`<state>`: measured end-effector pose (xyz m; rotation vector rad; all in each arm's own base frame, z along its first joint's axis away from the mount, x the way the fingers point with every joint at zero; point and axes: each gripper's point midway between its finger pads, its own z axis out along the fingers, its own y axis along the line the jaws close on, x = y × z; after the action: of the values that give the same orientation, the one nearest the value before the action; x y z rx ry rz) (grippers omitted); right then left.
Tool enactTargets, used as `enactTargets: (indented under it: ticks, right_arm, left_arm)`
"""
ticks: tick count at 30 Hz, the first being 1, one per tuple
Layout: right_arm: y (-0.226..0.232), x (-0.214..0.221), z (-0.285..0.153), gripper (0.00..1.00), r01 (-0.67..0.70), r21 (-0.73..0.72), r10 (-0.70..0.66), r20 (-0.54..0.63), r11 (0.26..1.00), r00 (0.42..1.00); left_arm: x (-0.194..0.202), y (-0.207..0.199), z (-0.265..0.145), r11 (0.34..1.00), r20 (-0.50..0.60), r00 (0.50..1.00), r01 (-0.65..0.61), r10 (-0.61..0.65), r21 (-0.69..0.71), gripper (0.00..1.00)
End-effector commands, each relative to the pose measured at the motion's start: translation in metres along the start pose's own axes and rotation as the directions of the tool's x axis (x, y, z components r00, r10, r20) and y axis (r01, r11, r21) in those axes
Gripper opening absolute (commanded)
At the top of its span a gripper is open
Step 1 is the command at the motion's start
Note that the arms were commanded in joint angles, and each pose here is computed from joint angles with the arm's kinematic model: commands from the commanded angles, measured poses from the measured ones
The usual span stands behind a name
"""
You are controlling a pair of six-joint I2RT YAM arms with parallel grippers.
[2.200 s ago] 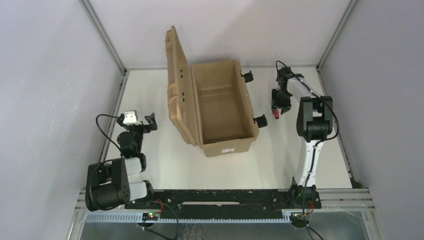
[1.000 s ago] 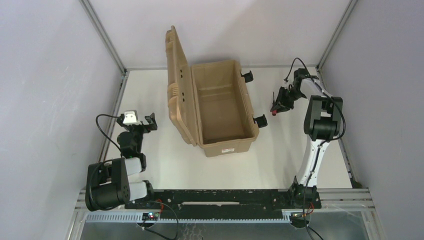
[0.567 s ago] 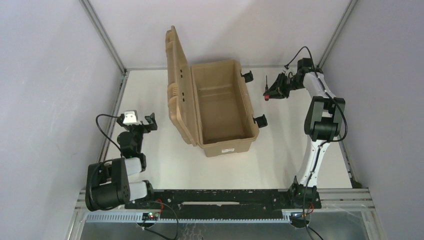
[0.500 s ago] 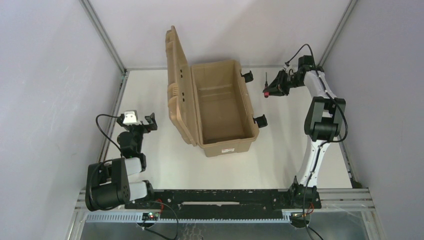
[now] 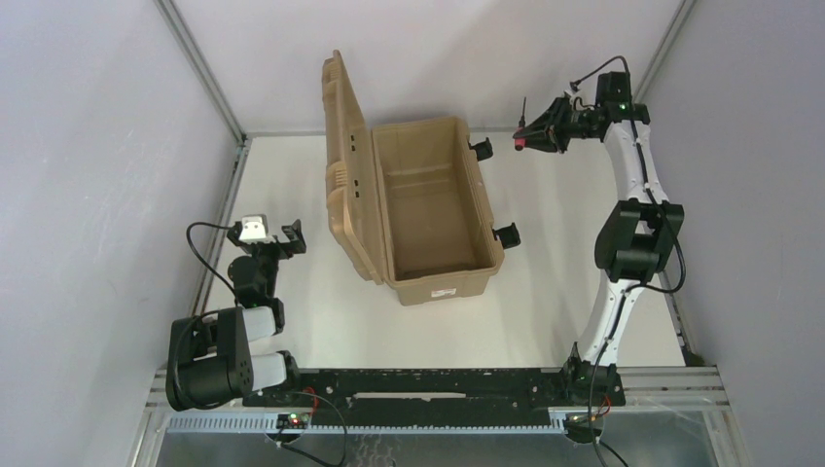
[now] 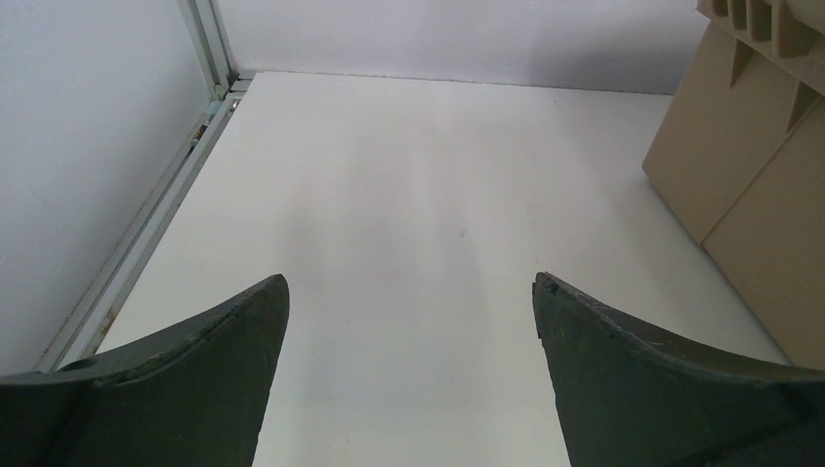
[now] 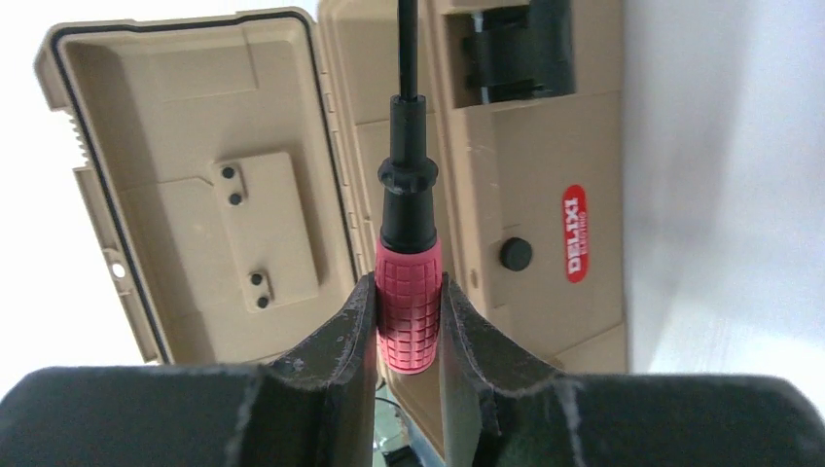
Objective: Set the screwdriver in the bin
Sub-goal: Place the screwdriver in the bin.
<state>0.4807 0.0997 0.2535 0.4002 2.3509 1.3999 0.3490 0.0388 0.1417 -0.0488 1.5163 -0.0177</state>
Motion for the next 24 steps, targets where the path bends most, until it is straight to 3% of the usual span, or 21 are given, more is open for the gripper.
enactTargets:
  ticks: [1, 12, 24]
  right_arm:
    - [0.067, 0.005, -0.024, 0.12, 0.035, -0.066, -0.032, 0.050, 0.997, 0.998]
    - [0.119, 0.027, -0.010, 0.11, 0.062, 0.003, -0.062, 0.095, 0.998, 0.994]
    - [0.123, 0.068, 0.043, 0.09, 0.146, 0.200, -0.164, 0.077, 0.969, 0.983]
  left_arm:
    - [-0.001, -0.002, -0.004, 1.000, 0.013, 1.000, 0.002, -0.002, 0.010, 1.00]
    - [-0.001, -0.003, -0.004, 1.000, 0.014, 1.000, 0.002, -0.002, 0.011, 1.00]
    - [-0.001, -0.003, -0.004, 1.000, 0.013, 1.000, 0.002, -0.002, 0.010, 1.00]
